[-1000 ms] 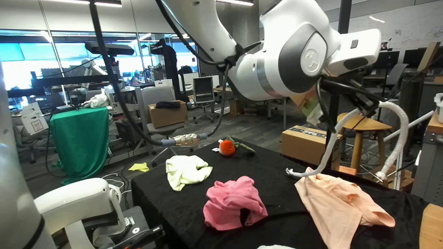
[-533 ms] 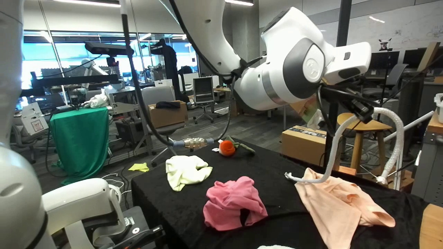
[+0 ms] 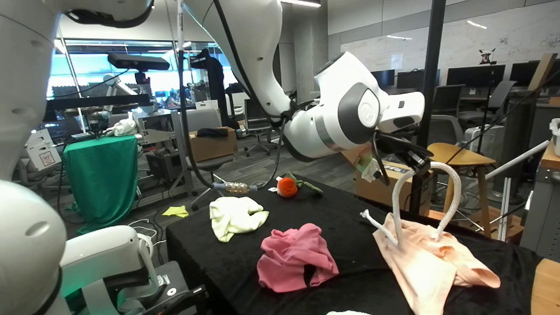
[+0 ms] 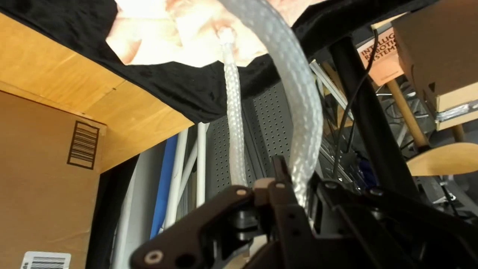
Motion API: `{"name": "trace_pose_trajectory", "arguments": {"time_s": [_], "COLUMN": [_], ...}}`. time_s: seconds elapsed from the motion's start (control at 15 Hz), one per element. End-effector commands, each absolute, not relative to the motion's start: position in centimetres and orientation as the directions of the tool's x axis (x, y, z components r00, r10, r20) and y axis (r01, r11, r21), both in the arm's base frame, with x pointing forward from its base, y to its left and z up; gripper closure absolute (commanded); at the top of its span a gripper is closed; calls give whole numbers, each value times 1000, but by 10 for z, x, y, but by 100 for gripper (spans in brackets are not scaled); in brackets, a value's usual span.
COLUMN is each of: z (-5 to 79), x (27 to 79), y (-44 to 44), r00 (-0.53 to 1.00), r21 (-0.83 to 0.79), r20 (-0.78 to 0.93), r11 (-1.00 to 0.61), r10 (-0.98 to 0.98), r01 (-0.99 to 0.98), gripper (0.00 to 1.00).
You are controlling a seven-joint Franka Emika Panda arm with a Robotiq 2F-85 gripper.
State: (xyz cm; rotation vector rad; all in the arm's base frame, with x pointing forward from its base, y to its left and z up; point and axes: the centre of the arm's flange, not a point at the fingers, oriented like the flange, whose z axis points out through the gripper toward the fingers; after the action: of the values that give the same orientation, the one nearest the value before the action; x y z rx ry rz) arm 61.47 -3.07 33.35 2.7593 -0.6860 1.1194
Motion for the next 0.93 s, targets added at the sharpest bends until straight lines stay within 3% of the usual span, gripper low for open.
{"name": "trace_pose_trajectory", "arguments": {"time_s": [0.0, 0.13, 0.2, 0.4, 0.87], "z": [325, 320, 318, 317, 357], "x": [627, 631, 632, 629, 603], "y": [-43, -54, -58, -60, -16], "r00": [616, 613, 612, 629, 688], "r21": [-49, -36, -35, -39, -48], "r20": [686, 676, 667, 633, 611], "r11": [-869, -849, -838, -830, -886], "r10": [-388, -410, -425, -451, -391], "r01": [-493, -528, -544, -556, -461], "gripper": [92, 87, 64, 56, 3]}}
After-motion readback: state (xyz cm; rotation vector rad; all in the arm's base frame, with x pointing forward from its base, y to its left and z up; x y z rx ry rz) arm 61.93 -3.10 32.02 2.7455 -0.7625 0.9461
